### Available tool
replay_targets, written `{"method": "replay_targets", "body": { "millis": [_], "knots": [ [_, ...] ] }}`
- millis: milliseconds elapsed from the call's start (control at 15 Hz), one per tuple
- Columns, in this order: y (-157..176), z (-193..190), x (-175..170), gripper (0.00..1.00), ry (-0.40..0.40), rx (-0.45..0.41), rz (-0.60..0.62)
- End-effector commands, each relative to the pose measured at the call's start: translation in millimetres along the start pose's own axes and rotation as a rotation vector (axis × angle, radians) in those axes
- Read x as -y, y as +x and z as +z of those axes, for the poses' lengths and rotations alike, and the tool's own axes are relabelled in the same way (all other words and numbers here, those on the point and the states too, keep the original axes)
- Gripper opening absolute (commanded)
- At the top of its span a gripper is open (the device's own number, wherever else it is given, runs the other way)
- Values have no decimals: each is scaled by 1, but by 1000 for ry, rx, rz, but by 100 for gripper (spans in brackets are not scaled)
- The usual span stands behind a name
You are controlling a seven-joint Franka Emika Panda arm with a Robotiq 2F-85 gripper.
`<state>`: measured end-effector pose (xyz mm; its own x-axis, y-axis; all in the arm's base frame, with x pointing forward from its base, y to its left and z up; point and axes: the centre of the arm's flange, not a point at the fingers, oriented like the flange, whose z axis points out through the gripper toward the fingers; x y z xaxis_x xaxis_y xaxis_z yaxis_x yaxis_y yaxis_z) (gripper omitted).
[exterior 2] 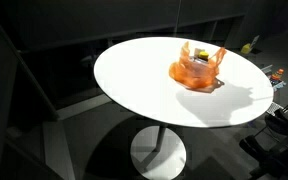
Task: Remove the blue container from the plastic bag and put it on the table.
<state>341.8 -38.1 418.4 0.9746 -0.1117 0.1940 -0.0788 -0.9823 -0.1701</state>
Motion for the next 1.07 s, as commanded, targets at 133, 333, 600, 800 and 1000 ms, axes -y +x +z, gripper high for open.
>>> {"method": "replay_targets", "body": {
  "millis": [133, 333, 600, 800, 1000],
  "knots": [
    [0, 0, 0, 100, 0, 0, 0],
    [6, -9, 5, 100, -10, -1, 8],
    [33, -37, 25, 100, -56, -23, -23],
    [57, -52, 37, 100, -86, -24, -42],
    [85, -54, 40, 100, -116, -12, -49]
  ]
}}
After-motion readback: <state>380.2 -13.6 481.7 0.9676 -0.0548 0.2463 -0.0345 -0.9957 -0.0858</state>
